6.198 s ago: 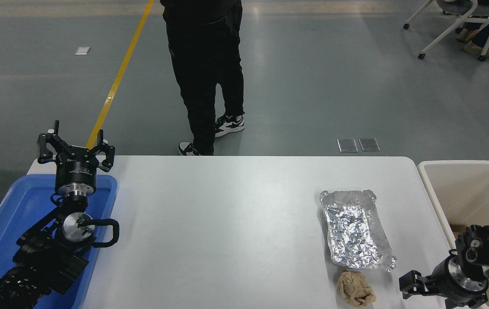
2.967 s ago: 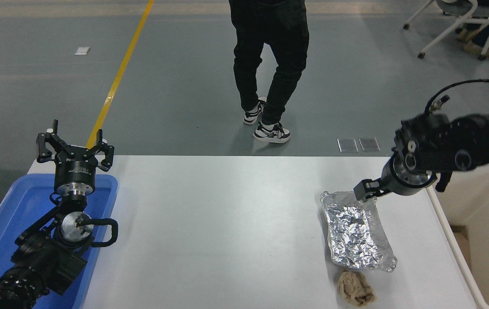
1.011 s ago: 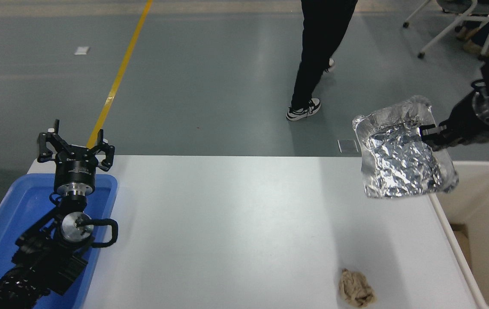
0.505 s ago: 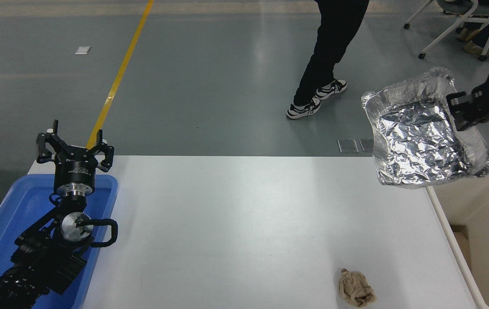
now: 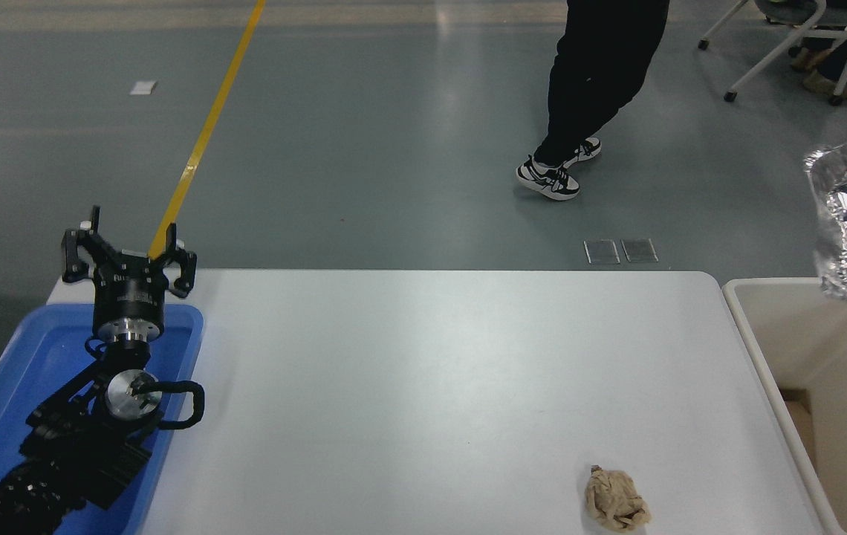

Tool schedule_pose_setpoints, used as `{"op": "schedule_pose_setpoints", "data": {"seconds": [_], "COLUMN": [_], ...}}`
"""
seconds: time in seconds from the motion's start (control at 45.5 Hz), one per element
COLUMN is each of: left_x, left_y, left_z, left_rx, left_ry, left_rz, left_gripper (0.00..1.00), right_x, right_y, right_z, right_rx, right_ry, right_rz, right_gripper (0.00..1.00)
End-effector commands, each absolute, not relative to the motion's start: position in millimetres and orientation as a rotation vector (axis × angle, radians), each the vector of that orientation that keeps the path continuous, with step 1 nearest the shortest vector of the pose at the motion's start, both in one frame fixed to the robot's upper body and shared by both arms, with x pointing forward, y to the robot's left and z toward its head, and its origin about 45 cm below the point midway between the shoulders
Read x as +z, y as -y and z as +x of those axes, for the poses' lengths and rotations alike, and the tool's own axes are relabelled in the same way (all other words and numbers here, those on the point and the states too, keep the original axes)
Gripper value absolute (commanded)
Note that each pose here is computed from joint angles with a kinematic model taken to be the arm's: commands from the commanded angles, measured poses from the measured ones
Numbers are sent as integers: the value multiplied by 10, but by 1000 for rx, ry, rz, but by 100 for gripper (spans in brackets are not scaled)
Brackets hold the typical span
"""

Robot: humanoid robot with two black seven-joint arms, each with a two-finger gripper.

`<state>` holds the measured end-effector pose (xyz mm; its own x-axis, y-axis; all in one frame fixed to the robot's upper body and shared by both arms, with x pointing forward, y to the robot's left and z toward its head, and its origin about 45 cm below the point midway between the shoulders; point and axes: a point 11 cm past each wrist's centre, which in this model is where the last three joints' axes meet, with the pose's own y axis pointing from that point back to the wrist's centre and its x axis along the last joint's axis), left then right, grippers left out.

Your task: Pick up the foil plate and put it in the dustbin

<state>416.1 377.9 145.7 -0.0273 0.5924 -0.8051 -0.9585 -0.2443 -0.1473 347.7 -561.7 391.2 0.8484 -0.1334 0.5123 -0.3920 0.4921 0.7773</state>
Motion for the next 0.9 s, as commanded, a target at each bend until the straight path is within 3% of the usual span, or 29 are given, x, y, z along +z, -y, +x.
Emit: {"op": "schedule_pose_setpoints", "data": {"seconds": [0.0,0.176,0.352,0.615,0.857,0.879], "left_x": [1459,1456,1459,1456,1456,1456], "left_y": [-3782,-3775,-3782,-3775,-3775,-3775], "left_z": [4161,4162,4161,4162,4162,4162], "left_rx": [1594,1593,1594,1593,1593,1593], "left_ry": [-535,-537,-535,-537,-537,-537], "left_rz": [-940,-941,-940,-941,-941,-941], "left_gripper": [99,99,99,99,99,99], "right_x": [3134,2289,1772,1156,896,900], "right_y": [6419,6500,6433,6112,5907,5909], "right_z": [3109,2950,2917,2762,2720,2725], "right_rx": [148,113,70,-23,-32,-28], "right_ry": [606,715,777,859,841,845], "right_rz": [890,899,890,915,947,945], "right_gripper": [0,0,0,0,0,6]}}
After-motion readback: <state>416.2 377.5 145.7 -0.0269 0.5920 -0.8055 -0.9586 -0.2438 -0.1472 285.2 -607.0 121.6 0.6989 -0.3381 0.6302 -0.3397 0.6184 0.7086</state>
